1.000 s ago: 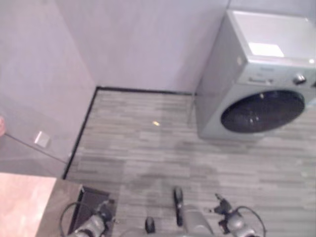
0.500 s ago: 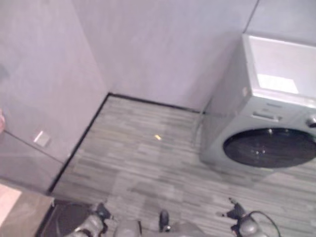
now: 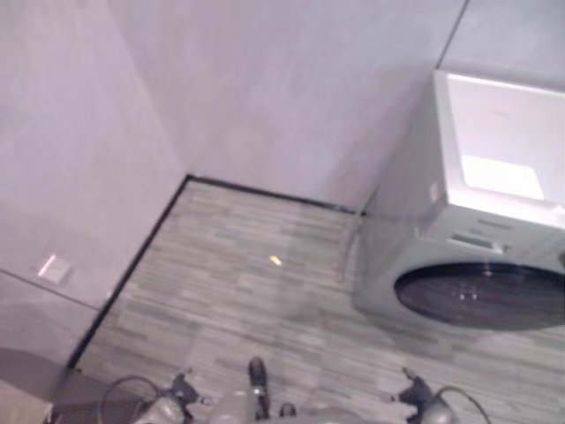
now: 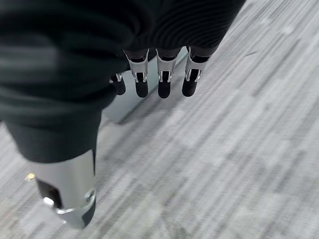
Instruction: Put brush and paste in cup on sink, flatten towel.
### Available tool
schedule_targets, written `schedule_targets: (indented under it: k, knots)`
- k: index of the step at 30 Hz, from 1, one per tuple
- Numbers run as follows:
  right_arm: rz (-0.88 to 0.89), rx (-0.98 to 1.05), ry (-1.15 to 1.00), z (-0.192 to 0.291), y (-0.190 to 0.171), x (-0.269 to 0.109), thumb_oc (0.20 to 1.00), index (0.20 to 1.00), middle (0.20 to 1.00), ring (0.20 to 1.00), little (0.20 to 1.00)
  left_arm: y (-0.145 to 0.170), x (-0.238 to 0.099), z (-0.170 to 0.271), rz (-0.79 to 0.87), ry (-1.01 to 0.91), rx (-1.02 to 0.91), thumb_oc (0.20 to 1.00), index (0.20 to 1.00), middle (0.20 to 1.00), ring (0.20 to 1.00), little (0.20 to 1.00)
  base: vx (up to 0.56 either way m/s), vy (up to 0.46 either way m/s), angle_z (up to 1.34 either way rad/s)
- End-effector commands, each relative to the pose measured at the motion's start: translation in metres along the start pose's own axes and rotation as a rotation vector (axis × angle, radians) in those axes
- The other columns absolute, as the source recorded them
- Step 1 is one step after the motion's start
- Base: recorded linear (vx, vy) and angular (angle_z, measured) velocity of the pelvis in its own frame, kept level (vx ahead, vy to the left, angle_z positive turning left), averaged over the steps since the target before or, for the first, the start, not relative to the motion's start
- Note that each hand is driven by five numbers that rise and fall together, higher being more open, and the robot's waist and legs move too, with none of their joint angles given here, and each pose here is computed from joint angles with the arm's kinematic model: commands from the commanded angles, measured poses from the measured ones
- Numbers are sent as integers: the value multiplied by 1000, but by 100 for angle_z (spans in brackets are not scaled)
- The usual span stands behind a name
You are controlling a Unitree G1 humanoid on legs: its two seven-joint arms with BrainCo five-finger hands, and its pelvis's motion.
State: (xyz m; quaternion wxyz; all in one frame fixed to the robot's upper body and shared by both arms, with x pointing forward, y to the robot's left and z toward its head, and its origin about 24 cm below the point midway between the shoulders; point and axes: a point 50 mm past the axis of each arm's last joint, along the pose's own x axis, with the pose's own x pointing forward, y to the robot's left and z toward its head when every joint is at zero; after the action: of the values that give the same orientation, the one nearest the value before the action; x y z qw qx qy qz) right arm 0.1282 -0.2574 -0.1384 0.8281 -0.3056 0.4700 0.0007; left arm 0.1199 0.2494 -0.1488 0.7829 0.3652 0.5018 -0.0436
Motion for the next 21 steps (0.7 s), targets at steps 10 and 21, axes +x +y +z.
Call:
schedule_targets:
  k: [10,21]
  knots:
    - [20,-60,-67,5,5,-4,1000,1000,1000,1000,1000,19,7,29,46,-82,62,1000,1000,1000,1000,1000,147,89,54]
    - [5,-56,-52,3,-2,-2,1000,1000,1000,1000,1000,12,2,-5,40,41,-40,1000,1000,1000,1000,1000,216,-293,91]
